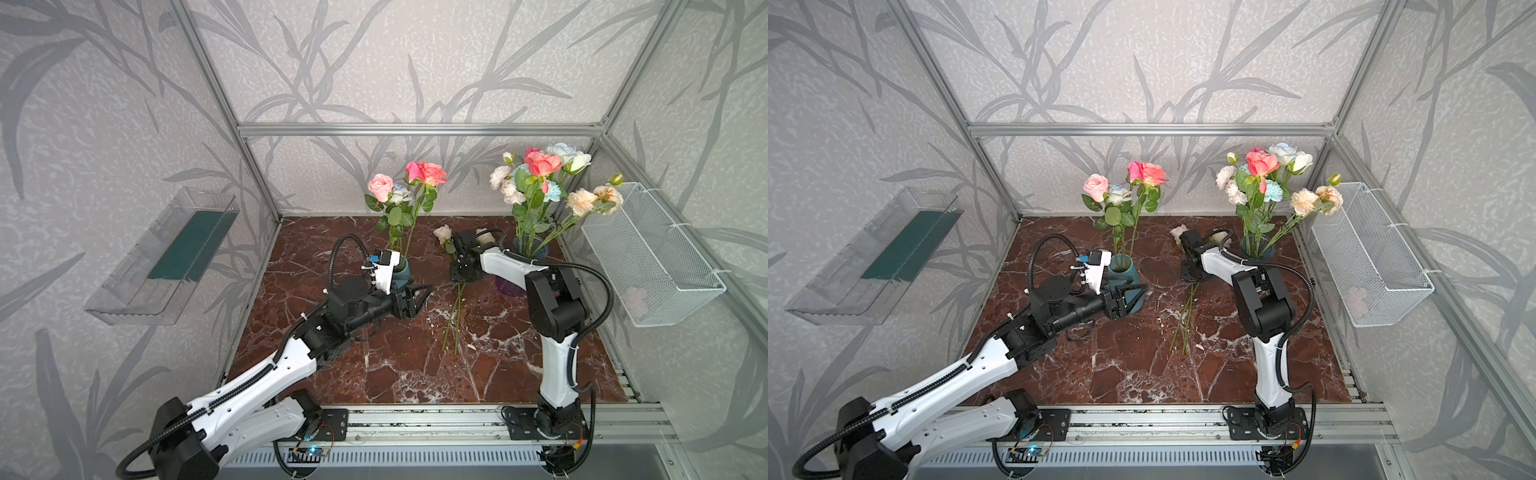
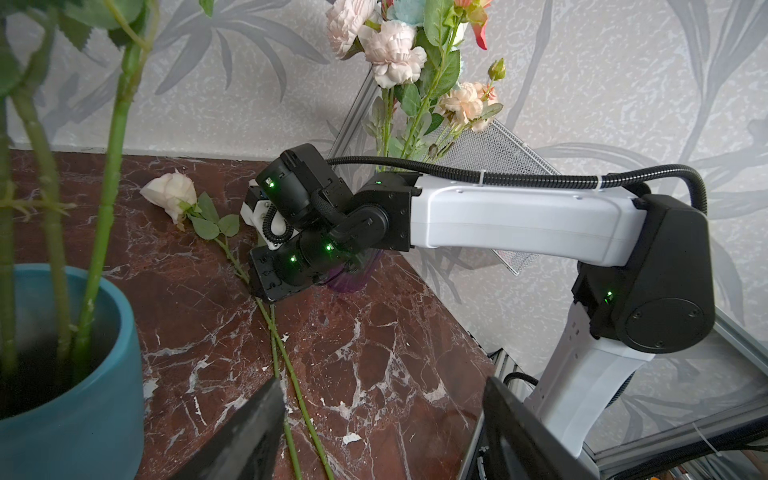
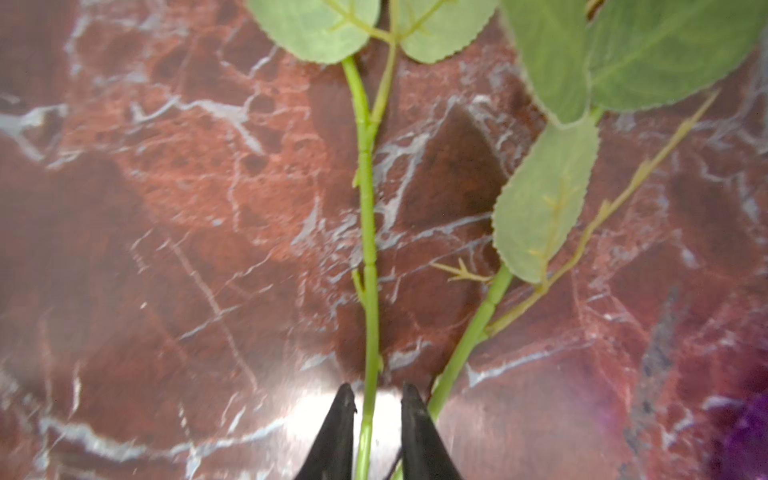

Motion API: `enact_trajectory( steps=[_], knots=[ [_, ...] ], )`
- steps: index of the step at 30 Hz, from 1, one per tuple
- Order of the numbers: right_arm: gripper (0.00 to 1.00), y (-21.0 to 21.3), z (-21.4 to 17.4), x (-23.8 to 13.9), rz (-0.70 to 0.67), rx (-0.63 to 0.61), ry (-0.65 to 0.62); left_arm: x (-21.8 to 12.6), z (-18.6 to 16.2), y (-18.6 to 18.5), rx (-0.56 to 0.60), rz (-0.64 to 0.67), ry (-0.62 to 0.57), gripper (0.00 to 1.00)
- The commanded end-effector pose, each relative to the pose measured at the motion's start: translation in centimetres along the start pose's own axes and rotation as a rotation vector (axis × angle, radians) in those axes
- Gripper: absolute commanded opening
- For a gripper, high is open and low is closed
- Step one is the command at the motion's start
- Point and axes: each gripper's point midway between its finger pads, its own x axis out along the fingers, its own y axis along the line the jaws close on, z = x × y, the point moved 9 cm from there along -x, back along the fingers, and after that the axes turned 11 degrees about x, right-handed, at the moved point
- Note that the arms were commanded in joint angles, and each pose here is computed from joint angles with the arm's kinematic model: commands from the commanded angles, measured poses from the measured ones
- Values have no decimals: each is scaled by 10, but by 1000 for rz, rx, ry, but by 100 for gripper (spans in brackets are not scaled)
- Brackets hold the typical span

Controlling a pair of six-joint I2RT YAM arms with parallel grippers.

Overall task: Arrange the flowers into the vase
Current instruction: 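Grasp a white rose stem with the right gripper and lift it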

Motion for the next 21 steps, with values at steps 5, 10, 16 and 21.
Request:
enact_trajectory(
  steps=[5,10,16,21],
  knots=[
    [11,-1,-2,7,-2,15,50,-3,10,-4,21,-7,-35,76],
    [2,1,-3,0,39,27,55,-3,11,-4,24,-6,-36,76],
    [0,10,5,-29,153,66,13,-5,13,-5,27,-3,-45,76],
    [0,17,13,-64,238,88,-64,-10,16,-6,37,5,-62,76]
  ],
)
